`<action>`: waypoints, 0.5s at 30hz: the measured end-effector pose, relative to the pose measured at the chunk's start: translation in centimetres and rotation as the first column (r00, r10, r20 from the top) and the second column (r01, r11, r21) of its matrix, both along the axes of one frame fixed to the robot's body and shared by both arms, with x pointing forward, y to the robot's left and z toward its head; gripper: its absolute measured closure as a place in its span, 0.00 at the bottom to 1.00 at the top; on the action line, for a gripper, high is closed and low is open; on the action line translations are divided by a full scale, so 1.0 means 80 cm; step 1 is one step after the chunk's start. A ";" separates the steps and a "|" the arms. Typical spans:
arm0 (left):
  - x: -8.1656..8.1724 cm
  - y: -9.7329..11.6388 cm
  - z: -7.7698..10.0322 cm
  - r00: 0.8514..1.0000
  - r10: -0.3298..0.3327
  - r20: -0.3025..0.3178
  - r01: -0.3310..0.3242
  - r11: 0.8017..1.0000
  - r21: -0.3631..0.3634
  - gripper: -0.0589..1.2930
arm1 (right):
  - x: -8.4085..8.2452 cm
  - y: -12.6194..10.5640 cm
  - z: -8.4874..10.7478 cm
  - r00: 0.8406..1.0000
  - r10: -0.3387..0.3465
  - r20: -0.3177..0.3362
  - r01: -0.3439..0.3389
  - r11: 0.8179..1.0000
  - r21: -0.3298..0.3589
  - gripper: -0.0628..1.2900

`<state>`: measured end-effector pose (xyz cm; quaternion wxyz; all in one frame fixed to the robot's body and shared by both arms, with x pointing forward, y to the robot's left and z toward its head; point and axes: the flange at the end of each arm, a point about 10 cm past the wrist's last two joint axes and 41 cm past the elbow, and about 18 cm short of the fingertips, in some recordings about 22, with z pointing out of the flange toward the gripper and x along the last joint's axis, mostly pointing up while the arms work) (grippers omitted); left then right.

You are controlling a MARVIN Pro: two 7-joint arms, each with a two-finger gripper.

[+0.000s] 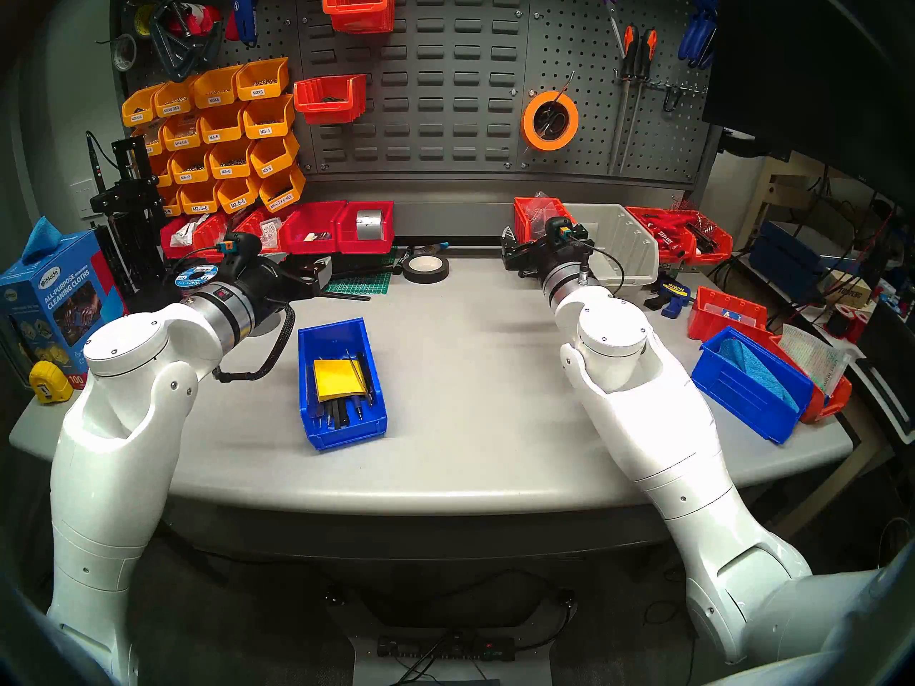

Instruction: Hang all the unorganized tool boxes onto the wall

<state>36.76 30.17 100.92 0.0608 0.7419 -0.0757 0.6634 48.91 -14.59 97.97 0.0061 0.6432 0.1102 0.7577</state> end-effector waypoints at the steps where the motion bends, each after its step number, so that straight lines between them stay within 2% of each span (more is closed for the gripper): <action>1: -0.005 0.002 -0.001 1.000 0.006 -0.011 -0.006 1.000 0.005 0.04 | 0.000 0.000 0.000 1.000 0.000 0.000 0.000 1.000 0.000 0.04; 15: -0.077 0.009 0.007 0.993 0.033 -0.111 -0.029 0.999 0.030 0.04 | 0.000 0.000 0.000 1.000 -0.001 0.000 0.001 1.000 0.001 0.04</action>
